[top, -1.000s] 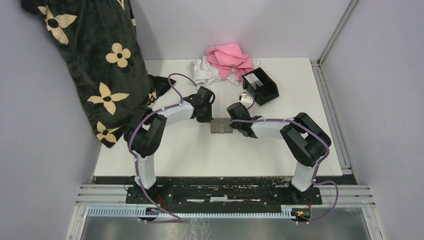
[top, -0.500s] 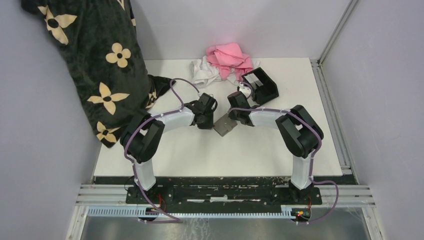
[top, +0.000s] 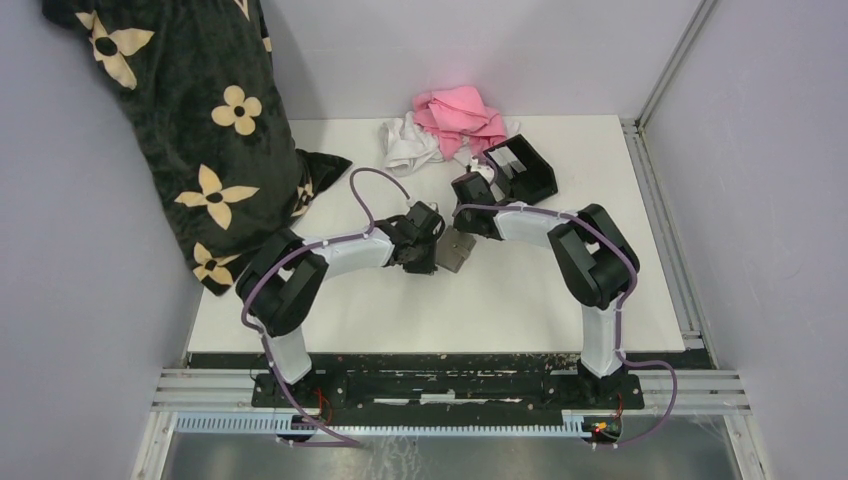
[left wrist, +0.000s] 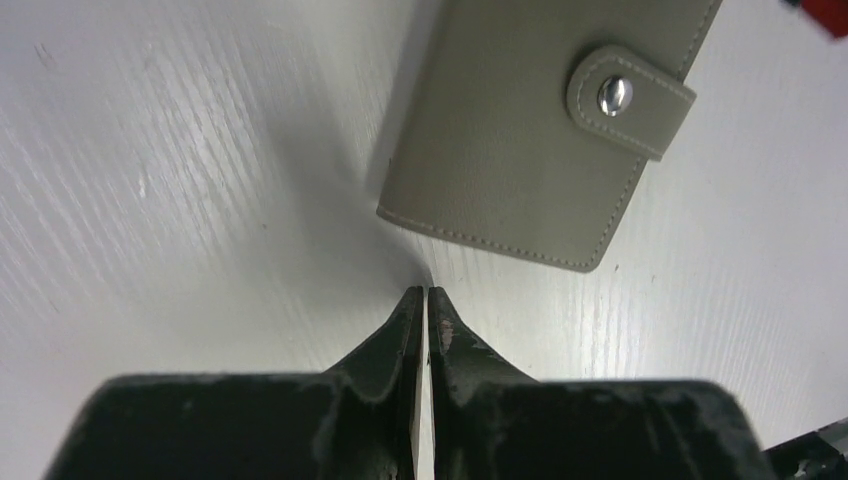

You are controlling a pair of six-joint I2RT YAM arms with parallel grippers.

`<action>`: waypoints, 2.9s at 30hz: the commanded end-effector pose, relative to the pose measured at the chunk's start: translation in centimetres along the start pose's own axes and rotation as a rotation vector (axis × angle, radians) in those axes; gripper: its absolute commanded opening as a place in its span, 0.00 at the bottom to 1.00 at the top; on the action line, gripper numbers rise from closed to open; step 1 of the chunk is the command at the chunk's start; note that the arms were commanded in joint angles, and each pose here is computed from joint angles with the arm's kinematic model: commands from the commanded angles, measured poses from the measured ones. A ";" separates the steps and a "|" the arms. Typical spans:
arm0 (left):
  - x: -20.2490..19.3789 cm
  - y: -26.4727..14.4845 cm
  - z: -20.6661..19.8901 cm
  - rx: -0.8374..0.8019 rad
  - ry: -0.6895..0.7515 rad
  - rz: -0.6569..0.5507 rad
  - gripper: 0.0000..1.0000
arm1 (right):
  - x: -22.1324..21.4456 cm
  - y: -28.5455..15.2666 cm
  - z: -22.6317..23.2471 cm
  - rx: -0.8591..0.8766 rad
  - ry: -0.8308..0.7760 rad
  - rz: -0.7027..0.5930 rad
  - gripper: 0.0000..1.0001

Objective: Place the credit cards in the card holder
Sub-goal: Adjust the card holder at the center of the board.

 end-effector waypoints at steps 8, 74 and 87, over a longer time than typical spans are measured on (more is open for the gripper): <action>0.9 -6.0 -0.1 -0.046 -0.055 -0.175 0.13 | 6.1 -5.1 -0.1 -0.010 -0.020 -0.118 0.34; 0.9 0.8 2.2 -0.143 -0.200 -0.211 0.33 | -2.7 -4.4 0.3 -0.066 0.001 0.060 0.14; -0.8 -0.2 3.0 -0.198 -0.221 -0.201 0.32 | -0.3 -6.3 0.0 -0.170 -0.108 0.023 0.38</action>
Point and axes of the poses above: each gripper's point midway between its finger pads, its own y axis out along the fingers, its own z axis along the line the jaws close on, x = y × z, the point moved 10 cm from there along -y, back along the fingers, and after that the axes turned 12 degrees about -y, right-handed, at the moved point
